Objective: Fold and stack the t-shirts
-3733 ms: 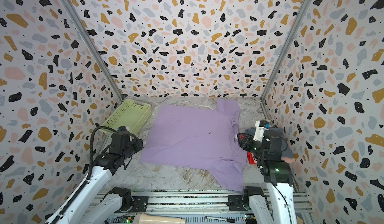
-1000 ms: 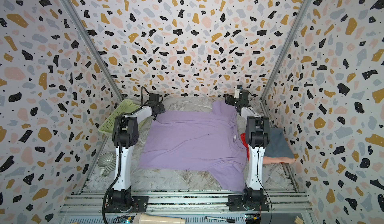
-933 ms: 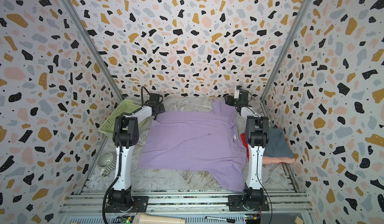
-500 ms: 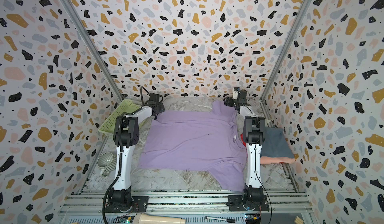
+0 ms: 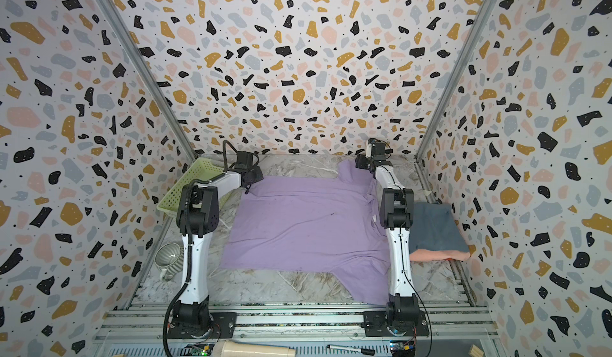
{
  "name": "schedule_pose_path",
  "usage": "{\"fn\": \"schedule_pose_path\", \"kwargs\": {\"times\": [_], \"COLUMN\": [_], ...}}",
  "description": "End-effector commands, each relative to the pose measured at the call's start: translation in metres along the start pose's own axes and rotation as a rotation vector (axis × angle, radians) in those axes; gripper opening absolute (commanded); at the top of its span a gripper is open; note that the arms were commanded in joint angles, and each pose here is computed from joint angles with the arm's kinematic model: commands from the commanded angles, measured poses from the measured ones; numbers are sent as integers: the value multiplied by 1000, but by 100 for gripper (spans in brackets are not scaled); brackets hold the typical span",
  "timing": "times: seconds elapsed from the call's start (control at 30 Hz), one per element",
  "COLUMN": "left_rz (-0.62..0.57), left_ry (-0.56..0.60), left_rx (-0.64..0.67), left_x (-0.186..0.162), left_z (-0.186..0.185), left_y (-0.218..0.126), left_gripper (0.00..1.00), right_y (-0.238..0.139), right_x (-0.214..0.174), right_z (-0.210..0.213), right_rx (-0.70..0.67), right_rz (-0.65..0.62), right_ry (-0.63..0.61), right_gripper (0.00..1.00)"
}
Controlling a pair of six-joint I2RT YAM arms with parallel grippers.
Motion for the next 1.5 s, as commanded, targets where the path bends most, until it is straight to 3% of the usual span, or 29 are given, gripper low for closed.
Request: {"fn": "schedule_pose_path", "kwargs": {"times": [0.0, 0.17, 0.3, 0.33, 0.47, 0.73, 1.47], "left_rz": [-19, -20, -16, -16, -14, -45, -166], "left_ry": [-6, 2, 3, 3, -5, -25, -9], "left_rx": [-48, -54, -56, -59, -66, -125, -263], "left_x": [8, 10, 9, 10, 11, 27, 69], "left_z": [-10, -12, -11, -11, -8, -9, -23], "left_y": [-16, -18, -17, -18, -17, -32, -78], "left_gripper": [0, 0, 0, 0, 0, 0, 0], "right_y": [1, 4, 0, -3, -24, -112, -182], "right_x": [-10, -8, -2, 1, 28, 108, 137], "right_z": [9, 24, 17, 15, 8, 12, 24], "right_rx": [-24, 6, -31, -40, -72, -75, -58], "right_rz": [99, 83, 69, 59, -33, -317, -377], "right_ry": [2, -17, 11, 17, 9, -69, -142], "right_gripper": [54, 35, 2, 0, 0, 0, 0]}}
Point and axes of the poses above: each gripper's point midway between its finger pads, its own y axis out along the fingers, its own z axis along the line the jaws close on, x = y × z, the point moved 9 cm from there along -y, back along the fingers, and after that the axes turned 14 degrees about -y, right-handed, at the moved point
